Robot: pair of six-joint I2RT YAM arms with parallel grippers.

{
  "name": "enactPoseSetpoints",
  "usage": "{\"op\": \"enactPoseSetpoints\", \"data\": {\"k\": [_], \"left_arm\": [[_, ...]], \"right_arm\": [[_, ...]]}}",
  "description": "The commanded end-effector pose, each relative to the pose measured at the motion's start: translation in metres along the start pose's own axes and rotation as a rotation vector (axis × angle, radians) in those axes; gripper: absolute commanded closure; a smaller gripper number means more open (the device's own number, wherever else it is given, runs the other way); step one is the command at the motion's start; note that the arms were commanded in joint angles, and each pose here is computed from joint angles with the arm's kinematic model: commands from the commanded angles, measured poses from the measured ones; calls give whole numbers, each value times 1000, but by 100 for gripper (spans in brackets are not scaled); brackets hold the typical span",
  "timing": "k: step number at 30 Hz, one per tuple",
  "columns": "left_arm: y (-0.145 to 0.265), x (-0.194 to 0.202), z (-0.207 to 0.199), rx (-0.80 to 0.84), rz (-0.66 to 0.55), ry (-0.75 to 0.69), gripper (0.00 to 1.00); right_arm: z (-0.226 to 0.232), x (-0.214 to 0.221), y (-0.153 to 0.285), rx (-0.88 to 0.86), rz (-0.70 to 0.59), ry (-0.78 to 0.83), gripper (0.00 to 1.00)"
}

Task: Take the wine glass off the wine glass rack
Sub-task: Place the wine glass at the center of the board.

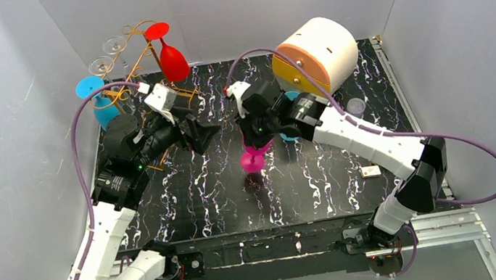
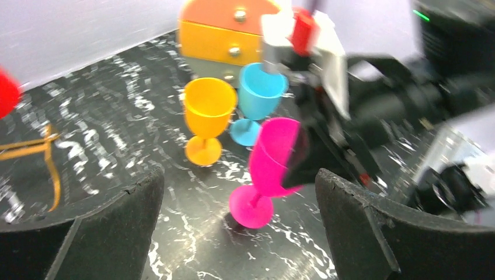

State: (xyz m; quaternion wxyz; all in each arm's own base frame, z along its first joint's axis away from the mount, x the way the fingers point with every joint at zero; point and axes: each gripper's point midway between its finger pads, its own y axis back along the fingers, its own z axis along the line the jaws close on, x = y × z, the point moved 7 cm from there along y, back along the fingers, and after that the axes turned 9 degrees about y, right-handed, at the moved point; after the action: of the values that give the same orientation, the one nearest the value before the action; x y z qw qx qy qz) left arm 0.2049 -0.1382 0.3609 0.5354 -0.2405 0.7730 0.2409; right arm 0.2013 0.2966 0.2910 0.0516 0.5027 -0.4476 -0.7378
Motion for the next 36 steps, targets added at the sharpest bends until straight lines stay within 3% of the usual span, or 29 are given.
{"op": "enactPoseSetpoints", "data": {"k": [1, 5, 14, 27, 36], "left_arm": [[9, -7, 28, -314, -53, 62, 2], [12, -2, 33, -357, 0, 50, 2], [10, -3, 33, -359, 7, 59, 2], [10, 5, 34, -367, 38, 79, 2], [11, 6, 41, -437, 18, 124, 2]], "right_arm": [[-6, -8, -1, 207, -120, 14, 99], [-8, 5, -3, 239, -119, -51, 99], [-46, 63, 34, 573, -102, -172, 99], [-112, 91, 35, 587, 13, -389, 99], [-164, 79, 22, 672, -62, -481, 99]]}}
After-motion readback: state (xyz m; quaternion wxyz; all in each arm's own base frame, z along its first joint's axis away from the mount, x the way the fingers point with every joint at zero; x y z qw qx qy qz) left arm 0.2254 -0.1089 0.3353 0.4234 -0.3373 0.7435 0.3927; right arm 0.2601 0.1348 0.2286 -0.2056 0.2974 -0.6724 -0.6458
